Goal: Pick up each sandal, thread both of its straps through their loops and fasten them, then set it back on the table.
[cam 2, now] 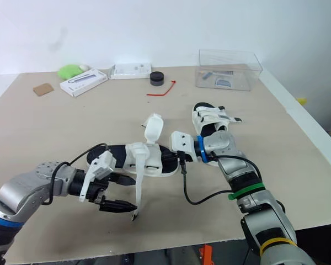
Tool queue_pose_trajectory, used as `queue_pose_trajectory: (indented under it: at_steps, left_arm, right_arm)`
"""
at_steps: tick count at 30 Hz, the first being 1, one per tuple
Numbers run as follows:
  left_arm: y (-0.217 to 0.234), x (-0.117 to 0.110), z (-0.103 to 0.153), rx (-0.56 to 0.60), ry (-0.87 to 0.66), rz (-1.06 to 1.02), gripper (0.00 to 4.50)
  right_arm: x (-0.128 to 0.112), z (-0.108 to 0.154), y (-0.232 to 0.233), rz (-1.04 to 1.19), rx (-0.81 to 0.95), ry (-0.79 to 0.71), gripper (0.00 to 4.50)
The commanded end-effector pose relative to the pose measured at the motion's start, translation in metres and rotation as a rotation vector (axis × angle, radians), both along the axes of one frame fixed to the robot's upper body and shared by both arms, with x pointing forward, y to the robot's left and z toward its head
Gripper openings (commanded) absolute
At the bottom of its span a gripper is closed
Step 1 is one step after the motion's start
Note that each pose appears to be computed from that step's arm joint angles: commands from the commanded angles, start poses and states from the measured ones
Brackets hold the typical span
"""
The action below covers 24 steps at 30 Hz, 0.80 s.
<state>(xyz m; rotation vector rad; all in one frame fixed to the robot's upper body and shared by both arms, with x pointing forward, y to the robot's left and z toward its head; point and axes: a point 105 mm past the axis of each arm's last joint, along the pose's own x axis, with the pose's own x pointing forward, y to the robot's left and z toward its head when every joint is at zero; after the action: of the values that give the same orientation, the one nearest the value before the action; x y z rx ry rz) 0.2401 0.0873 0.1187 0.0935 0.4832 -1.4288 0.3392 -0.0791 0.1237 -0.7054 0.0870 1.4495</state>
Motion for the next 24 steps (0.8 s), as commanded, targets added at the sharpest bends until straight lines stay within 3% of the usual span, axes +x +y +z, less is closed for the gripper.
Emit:
queue_pose_trajectory:
  at_steps: [1,6,7,10,16,20,24]
  left_arm:
    - [-0.008,0.005,0.004,-0.013,-0.020,0.017,4.41]
    - [-0.010,0.003,0.002,-0.012,0.013,0.014,4.41]
    - [-0.010,0.002,0.001,-0.007,0.023,0.009,4.19]
    - [-0.010,0.003,-0.002,0.007,0.048,0.021,3.15]
    - [-0.016,0.014,-0.006,-0.007,0.075,0.081,0.17]
    - [-0.009,0.010,0.002,-0.045,0.110,0.058,0.02]
    - [0.007,0.001,0.040,-0.200,0.236,-0.044,0.02]
  right_arm:
    - [0.003,0.003,-0.002,-0.014,-0.007,-0.018,0.00]
    - [0.002,0.003,-0.003,-0.013,-0.011,-0.018,0.00]
    - [0.003,0.003,-0.003,-0.013,-0.012,-0.018,0.00]
    - [0.003,0.004,-0.002,-0.012,-0.012,-0.020,0.00]
    - [0.003,0.003,-0.002,-0.009,-0.016,-0.021,0.00]
    - [0.003,0.004,-0.003,-0.009,-0.019,-0.021,0.00]
    - [0.004,0.004,-0.005,-0.010,-0.023,-0.023,0.00]
